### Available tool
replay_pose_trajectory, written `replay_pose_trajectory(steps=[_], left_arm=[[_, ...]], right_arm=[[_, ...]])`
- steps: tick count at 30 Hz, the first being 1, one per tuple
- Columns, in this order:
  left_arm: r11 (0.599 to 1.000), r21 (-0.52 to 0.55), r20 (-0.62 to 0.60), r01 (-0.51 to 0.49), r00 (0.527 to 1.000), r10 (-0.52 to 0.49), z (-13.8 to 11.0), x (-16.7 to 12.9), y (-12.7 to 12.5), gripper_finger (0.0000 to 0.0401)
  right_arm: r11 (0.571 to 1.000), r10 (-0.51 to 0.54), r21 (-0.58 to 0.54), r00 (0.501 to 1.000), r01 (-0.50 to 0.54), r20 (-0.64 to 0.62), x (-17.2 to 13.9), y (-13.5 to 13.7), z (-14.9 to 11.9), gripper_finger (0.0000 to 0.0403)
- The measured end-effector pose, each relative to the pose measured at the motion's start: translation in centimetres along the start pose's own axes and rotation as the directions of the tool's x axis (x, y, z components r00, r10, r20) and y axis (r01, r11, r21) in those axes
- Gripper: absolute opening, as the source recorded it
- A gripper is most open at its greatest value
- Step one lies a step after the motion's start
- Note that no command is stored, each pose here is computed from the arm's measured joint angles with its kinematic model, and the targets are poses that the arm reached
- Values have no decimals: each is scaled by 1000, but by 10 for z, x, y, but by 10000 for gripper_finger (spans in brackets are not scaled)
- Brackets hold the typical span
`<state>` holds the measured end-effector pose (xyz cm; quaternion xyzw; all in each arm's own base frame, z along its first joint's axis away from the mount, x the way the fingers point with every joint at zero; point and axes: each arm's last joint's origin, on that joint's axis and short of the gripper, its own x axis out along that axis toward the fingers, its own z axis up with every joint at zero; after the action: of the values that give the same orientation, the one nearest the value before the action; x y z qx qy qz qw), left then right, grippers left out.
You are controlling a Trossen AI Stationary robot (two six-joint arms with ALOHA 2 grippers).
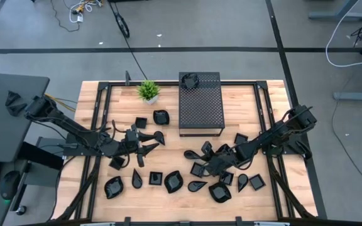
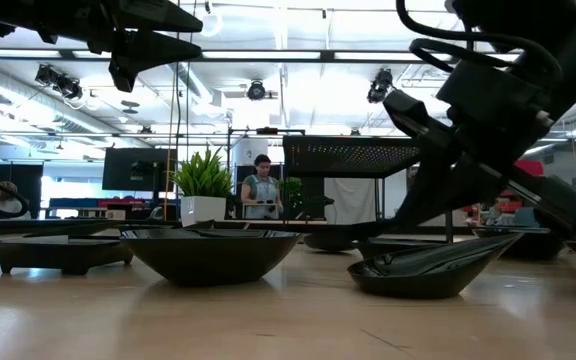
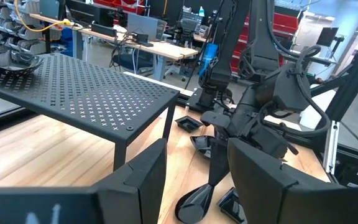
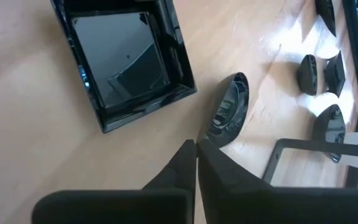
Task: Pick & Place Mini shaped plates
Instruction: Put the drop shaped plate on the shelf
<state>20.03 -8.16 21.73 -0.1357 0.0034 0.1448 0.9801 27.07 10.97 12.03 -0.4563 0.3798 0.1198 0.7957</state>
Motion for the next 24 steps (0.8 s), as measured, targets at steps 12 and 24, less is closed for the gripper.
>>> replay_pose_trajectory(steps=[12, 24], left_arm=[[1000, 0, 0, 0, 1000, 0, 0, 0, 0, 177], [1000, -11, 0, 0, 1000, 0, 0, 0, 0, 177]], right_arm=[[994, -100, -38, 995, 101, 4, -3, -2, 6, 13], [951, -297, -61, 951, 303, 82, -19, -1, 29, 13]])
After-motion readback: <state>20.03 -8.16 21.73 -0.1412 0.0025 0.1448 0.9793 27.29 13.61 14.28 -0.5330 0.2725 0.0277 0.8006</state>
